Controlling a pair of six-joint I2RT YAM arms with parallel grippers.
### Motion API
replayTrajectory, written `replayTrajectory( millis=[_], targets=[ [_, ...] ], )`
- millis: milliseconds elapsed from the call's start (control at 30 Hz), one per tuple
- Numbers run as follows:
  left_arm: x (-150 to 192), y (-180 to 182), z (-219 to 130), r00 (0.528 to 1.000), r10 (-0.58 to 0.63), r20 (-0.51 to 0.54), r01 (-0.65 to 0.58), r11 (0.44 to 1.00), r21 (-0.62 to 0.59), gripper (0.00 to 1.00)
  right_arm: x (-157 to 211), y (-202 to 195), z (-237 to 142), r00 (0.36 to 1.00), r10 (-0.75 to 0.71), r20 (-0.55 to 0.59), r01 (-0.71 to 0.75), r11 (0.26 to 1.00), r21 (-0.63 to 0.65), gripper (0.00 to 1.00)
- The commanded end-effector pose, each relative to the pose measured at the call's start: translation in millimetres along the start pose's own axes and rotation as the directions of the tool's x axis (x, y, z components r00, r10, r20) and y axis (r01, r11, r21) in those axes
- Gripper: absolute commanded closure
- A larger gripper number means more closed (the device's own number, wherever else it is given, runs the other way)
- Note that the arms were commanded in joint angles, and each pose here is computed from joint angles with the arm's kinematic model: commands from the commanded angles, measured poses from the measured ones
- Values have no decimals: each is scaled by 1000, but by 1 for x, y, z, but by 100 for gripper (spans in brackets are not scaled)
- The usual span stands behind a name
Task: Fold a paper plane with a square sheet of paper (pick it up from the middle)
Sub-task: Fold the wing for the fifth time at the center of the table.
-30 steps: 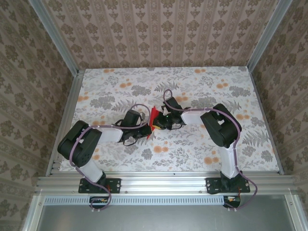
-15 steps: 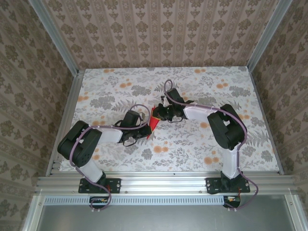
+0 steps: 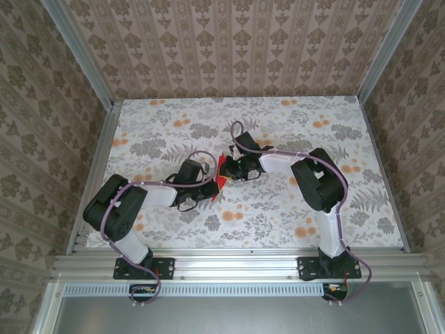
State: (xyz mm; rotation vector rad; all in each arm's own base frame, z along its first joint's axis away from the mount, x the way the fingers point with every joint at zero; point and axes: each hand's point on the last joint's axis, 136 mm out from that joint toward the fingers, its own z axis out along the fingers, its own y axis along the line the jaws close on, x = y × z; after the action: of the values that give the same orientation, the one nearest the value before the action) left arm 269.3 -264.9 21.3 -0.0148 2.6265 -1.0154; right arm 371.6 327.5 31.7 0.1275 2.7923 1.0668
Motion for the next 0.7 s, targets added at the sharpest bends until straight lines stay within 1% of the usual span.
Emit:
replayTrajectory(
  millis=[0, 233, 367, 533, 667],
  targets=[
    [22, 24, 2, 997, -21, -73, 16, 998, -67, 97, -4, -12, 5, 1000, -1, -3, 1, 999, 39, 85],
    [18, 15, -3, 998, -8, -68, 5, 999, -45, 97, -4, -23, 10, 1000, 5, -11, -4, 998, 66, 85],
    [12, 1, -10, 999, 5, -52, -5, 1000, -2, 93, -3, -29, 13, 1000, 8, -17, -6, 997, 81, 85],
    [-4, -17, -18, 1000, 2, 5, -2, 999, 52, 88, -2, -31, 13, 1000, 11, -20, -9, 996, 88, 85],
    [-16, -19, -14, 998, -29, 48, 26, 998, 59, 87, -1, -32, 13, 1000, 14, -20, -12, 996, 87, 85]
  ],
)
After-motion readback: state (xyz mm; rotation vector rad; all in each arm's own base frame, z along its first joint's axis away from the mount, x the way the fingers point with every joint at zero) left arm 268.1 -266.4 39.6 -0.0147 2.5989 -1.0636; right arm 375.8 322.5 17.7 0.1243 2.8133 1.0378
